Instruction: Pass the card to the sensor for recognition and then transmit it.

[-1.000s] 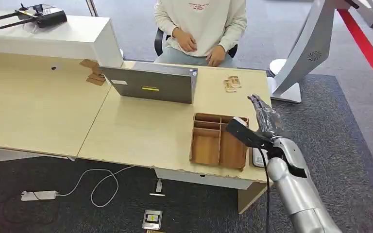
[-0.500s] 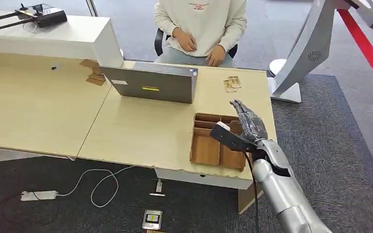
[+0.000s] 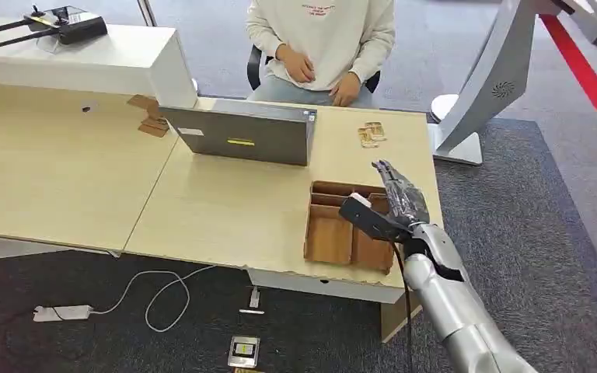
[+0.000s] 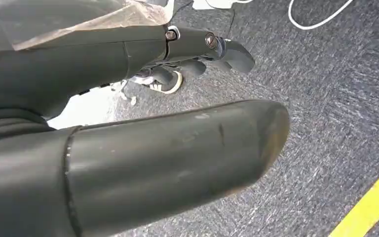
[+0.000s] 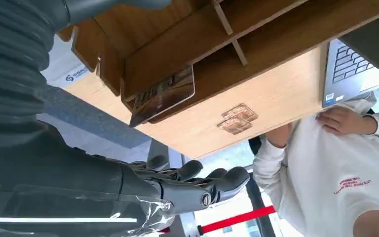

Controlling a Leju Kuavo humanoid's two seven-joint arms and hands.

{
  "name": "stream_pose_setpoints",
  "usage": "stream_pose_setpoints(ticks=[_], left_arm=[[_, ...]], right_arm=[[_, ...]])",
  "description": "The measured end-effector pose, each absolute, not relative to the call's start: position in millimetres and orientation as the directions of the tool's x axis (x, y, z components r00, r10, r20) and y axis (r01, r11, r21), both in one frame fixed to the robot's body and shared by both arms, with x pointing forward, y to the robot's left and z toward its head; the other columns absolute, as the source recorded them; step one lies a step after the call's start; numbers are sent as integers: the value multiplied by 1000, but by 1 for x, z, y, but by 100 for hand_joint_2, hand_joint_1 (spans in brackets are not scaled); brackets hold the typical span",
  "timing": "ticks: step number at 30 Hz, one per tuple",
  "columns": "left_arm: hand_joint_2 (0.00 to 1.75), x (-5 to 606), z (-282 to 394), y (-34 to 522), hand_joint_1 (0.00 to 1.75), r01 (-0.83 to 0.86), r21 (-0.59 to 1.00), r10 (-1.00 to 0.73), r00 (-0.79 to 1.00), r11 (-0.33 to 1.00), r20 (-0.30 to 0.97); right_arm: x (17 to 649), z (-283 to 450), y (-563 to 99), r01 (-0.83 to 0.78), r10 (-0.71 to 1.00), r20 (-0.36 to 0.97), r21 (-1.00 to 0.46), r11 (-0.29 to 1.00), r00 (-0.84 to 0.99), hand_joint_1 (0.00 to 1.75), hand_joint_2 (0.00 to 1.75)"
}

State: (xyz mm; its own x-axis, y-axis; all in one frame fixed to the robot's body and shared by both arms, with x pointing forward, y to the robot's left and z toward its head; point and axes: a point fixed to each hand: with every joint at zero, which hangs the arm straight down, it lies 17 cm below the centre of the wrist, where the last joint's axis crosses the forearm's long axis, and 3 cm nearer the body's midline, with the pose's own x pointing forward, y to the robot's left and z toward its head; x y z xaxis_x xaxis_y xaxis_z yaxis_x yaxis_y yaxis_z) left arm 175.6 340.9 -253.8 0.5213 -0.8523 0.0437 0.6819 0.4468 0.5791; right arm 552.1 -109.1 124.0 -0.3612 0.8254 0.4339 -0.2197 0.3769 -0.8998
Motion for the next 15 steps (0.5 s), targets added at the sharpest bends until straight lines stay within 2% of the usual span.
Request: stream_pose_setpoints(ticks=[15], left_arm=[[0, 173, -254, 341, 0, 684, 579, -854, 519, 444, 41]], right_arm=[[554, 109, -117, -238, 837, 432, -899, 368, -335, 0, 175]])
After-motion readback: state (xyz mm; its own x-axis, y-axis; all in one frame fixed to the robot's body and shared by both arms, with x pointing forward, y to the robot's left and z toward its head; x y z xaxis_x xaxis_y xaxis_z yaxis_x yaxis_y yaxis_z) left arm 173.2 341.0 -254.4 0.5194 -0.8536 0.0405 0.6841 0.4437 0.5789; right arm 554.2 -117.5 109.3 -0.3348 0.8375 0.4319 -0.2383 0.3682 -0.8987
